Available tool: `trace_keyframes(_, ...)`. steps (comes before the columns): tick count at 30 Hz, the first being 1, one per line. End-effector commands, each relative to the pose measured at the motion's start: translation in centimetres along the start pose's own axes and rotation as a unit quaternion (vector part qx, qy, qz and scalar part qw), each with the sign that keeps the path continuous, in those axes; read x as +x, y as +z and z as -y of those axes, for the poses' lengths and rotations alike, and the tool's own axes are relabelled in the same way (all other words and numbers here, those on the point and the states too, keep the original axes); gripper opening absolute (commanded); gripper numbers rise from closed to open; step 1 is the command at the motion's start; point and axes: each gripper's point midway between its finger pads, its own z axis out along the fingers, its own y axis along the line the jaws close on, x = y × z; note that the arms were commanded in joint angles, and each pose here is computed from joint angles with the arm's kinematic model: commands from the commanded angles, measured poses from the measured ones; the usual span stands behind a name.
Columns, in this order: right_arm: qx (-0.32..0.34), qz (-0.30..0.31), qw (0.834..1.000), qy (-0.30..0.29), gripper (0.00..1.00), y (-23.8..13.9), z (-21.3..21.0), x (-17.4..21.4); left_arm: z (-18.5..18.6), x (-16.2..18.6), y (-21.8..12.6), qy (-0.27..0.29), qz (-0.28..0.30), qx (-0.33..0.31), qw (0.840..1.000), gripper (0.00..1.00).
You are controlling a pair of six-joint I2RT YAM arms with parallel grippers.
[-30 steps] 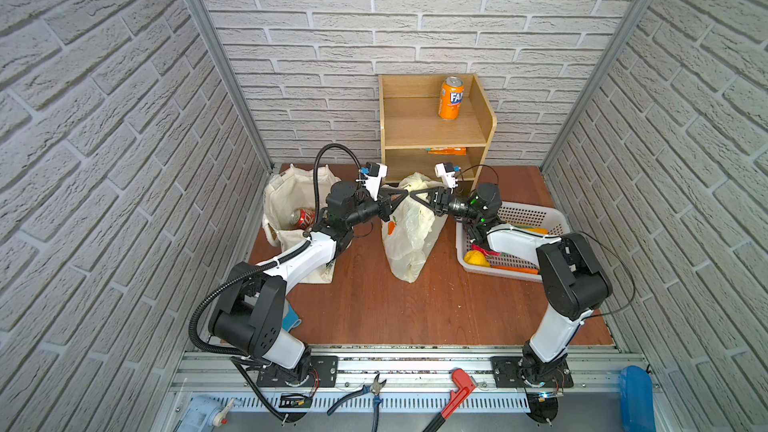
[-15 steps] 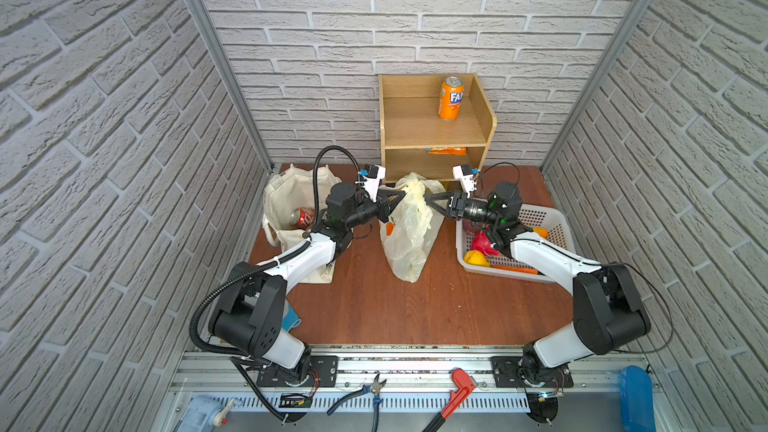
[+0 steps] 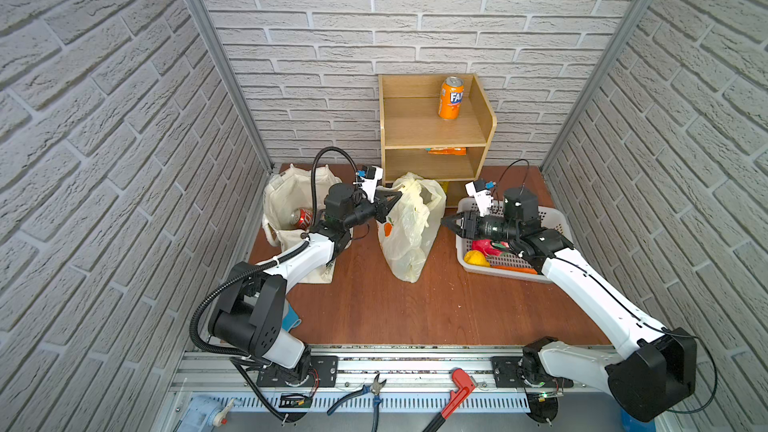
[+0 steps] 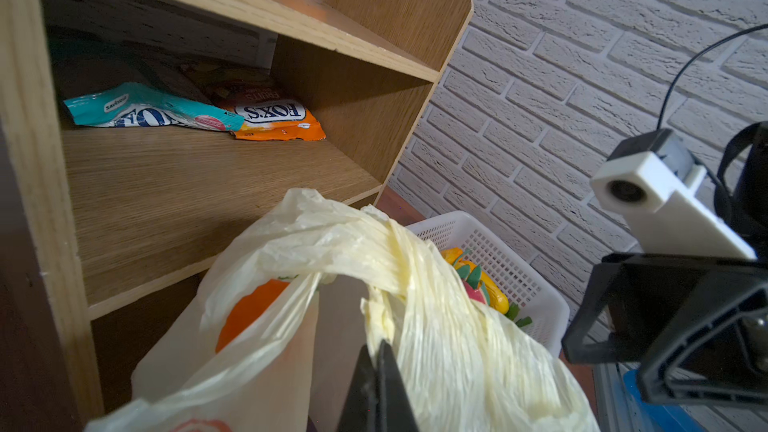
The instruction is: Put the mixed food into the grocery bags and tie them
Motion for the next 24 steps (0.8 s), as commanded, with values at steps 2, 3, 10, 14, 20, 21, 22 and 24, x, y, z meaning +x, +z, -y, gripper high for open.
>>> trace_keyframes(2,0.073,-0.046,0.995,-0.049,0.43,0.2,1.1,2.2,0.2,-0.7,-0.3,0.017,0.012,0.007,1.0,0.0)
trace_keyframes(3,0.075,-0.046,0.995,-0.054,0.43,0.4,0.9,2.1,0.2,-0.7,-0.3,0.017,0.012,0.007,1.0,0.0)
trace_keyframes(10,0.076,-0.056,0.992,-0.086,0.44,2.4,-0.7,1.3,0.1,-0.6,-0.1,0.015,0.01,0.008,1.0,0.0)
trace_keyframes(14,0.083,-0.059,0.989,-0.104,0.45,3.4,-1.2,0.7,0.1,-0.6,-0.1,0.014,0.01,0.01,1.0,0.0)
trace_keyframes(20,0.08,-0.058,0.987,-0.123,0.45,4.7,-2.2,-0.3,0.2,-0.5,0.0,0.013,0.009,0.012,1.0,0.0)
trace_keyframes(21,0.08,-0.057,0.987,-0.125,0.45,4.8,-2.4,-0.5,0.2,-0.5,0.0,0.013,0.009,0.012,1.0,0.0)
trace_keyframes(22,0.08,-0.055,0.987,-0.126,0.45,5.0,-2.4,-0.6,0.2,-0.6,-0.1,0.013,0.01,0.012,1.0,0.0)
trace_keyframes(24,0.08,-0.055,0.987,-0.127,0.45,5.3,-2.6,-0.9,0.3,-0.6,-0.1,0.013,0.01,0.014,1.0,0.0)
